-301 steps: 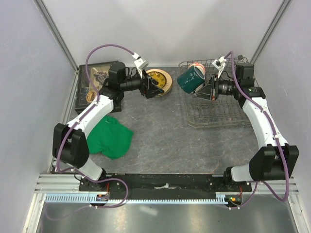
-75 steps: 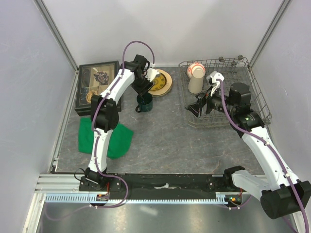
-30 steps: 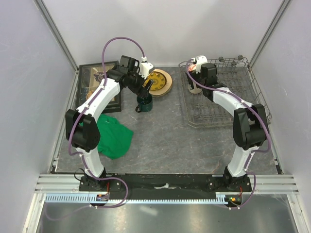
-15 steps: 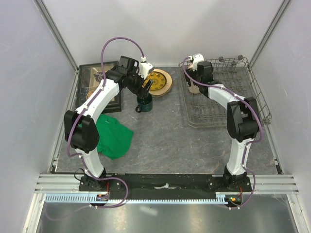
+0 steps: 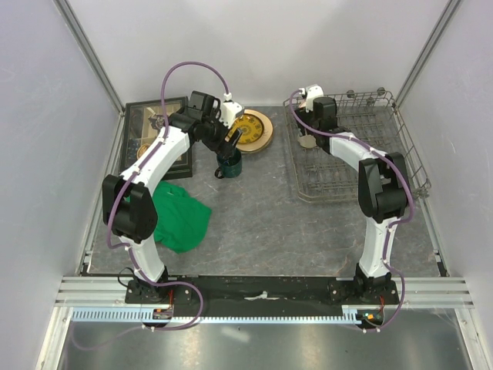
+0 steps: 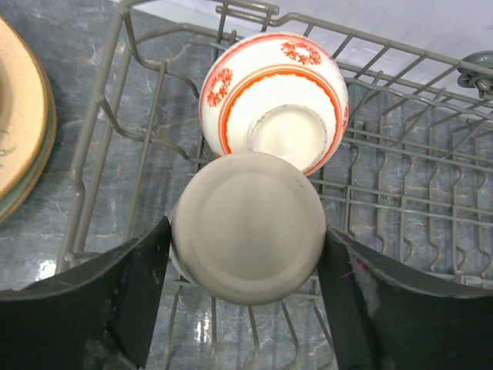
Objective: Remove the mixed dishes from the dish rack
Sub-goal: Pick up the cup from the dish rack.
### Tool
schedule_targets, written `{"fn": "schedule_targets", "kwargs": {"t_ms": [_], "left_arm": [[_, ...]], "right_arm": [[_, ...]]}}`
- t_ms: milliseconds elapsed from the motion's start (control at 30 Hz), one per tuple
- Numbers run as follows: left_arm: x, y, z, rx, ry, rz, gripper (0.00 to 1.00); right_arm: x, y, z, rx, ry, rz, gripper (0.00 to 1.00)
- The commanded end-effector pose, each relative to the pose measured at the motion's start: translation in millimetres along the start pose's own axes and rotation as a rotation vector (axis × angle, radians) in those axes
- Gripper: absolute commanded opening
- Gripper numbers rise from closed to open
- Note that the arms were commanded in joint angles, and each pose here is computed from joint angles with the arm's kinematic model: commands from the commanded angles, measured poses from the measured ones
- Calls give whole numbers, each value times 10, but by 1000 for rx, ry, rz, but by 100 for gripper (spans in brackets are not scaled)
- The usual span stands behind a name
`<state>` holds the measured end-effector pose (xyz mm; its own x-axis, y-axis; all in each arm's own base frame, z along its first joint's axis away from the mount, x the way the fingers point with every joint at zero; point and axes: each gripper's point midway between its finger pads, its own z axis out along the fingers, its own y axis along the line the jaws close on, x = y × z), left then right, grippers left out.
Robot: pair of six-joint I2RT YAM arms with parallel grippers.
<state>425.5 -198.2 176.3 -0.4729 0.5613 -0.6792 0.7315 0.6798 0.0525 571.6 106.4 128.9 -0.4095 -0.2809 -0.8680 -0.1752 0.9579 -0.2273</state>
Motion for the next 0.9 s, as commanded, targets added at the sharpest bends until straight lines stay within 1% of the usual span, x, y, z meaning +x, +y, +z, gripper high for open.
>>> {"fn": "schedule_targets", "kwargs": {"t_ms": [0,133,300,467,667,733,767,800,867], "left_arm": [[-162,9,-154,-19,-65,0,85],[-150,-7,-159,-16,-63,2,85],[-187,-35,-237,-12,-82,8,85],[-263,-58,-313,-11,-120,10,85],[-333,-112,-390,5,-160,14,85],[-376,-133,-447,11,-183,14,85],[-378,-147,-456,14,-191,15,85],[-395,-158,-479,16,-202,14,85],[-467,-197,-554,21,-247,22,85]], "right_arm": [[-298,-89,-25,18,-75,13,72],[-361,-97,-85,12,-84,13,62],[-490,-118,-241,0,-99,21,53],[-661,-160,-436,-1,-126,37,50],[-1019,-267,-798,1,-202,53,48],[-1170,-278,-962,-17,-237,60,48],[-1156,-265,-1019,-29,-225,63,48],[-1254,-273,-1149,-37,-249,78,47],[-1269,-220,-1282,-81,-251,91,47]]}}
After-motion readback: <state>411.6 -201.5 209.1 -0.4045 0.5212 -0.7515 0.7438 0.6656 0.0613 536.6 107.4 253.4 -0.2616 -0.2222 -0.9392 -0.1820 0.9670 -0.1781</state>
